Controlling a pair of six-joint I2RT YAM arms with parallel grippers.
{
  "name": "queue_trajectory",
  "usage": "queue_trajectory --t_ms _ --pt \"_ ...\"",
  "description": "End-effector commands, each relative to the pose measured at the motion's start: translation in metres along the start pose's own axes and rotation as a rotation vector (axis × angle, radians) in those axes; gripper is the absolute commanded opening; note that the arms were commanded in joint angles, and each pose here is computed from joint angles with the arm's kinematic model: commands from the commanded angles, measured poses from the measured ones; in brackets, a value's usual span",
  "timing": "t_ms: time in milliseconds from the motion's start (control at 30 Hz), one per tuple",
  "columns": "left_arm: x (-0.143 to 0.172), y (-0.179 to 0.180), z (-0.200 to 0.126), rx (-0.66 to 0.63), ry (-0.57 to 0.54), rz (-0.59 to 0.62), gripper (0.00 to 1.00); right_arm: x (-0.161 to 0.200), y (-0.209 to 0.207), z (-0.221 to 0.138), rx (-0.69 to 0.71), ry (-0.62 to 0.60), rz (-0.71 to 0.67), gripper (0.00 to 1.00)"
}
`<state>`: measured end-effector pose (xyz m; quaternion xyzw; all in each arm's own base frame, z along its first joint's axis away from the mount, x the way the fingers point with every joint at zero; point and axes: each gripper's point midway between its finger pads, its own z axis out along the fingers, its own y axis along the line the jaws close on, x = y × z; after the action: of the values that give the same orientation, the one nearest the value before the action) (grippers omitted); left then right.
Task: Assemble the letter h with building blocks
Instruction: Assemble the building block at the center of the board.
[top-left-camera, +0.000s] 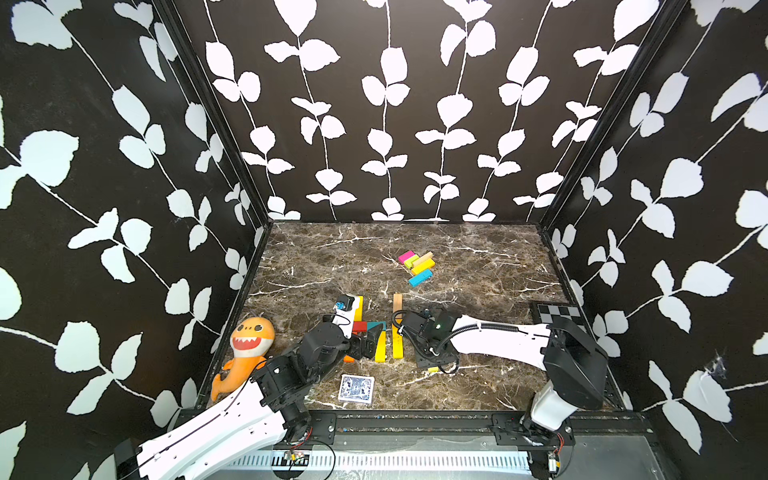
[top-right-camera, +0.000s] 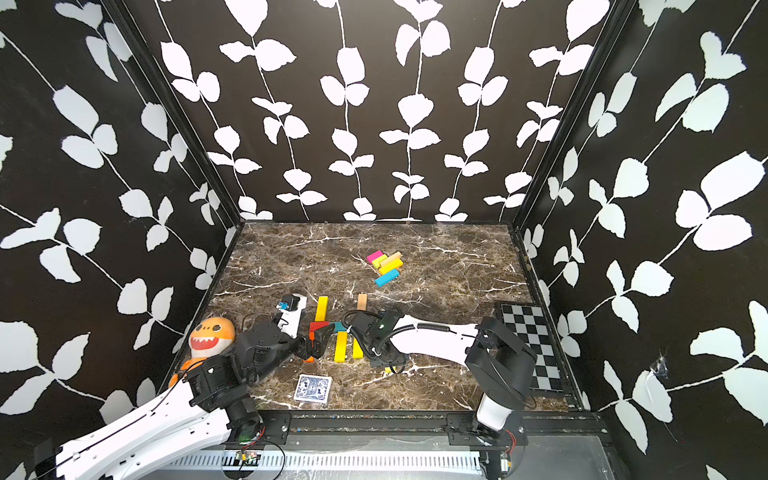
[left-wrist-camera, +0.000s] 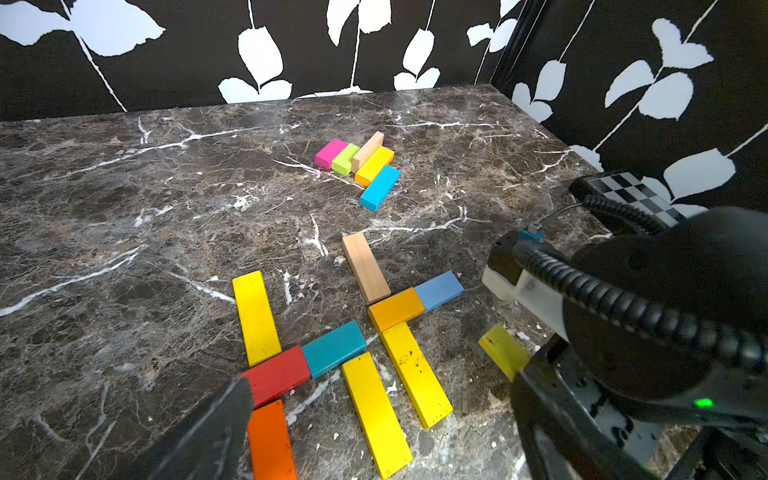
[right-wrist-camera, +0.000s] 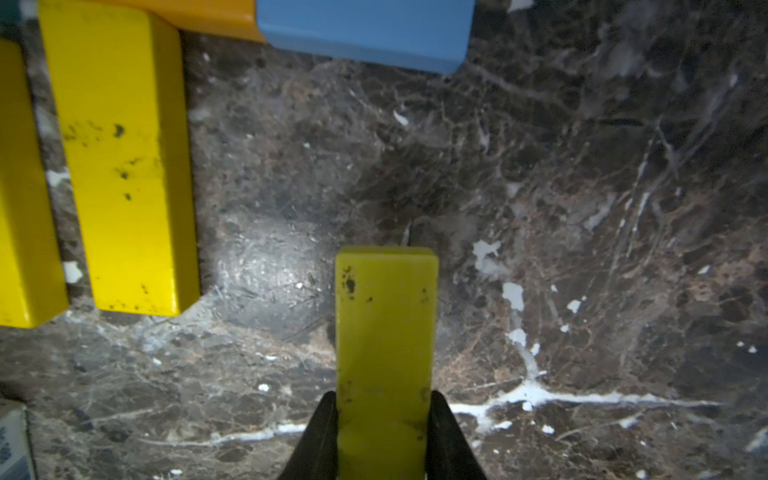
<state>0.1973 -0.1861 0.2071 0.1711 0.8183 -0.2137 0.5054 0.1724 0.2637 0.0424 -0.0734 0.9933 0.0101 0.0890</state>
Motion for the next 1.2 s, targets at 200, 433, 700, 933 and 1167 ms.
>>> queue_trajectory --t_ms 200,433,700,933,1167 --pt "0.003 0.002 -0.001 -0.004 0.002 0.011 0.99 -0.012 0.002 0.017 0.009 -0.014 0.076 0.19" --pt "0.004 0.003 0.000 -0.009 0.007 0.014 0.99 -0.025 -0.004 0.022 0.031 -0.022 0.082 0.18" --pt "0.004 0.002 0.001 -0.011 0.009 0.018 0.99 -0.032 -0.004 0.030 0.037 -0.018 0.072 0.18" --pt "0.005 0.003 0.002 -0.014 0.014 0.021 0.99 -0.036 -0.011 0.034 0.066 -0.019 0.081 0.18" --pt "0.005 0.003 0.003 -0.016 0.014 0.022 0.99 -0.035 -0.016 0.036 0.070 -0.019 0.087 0.18"
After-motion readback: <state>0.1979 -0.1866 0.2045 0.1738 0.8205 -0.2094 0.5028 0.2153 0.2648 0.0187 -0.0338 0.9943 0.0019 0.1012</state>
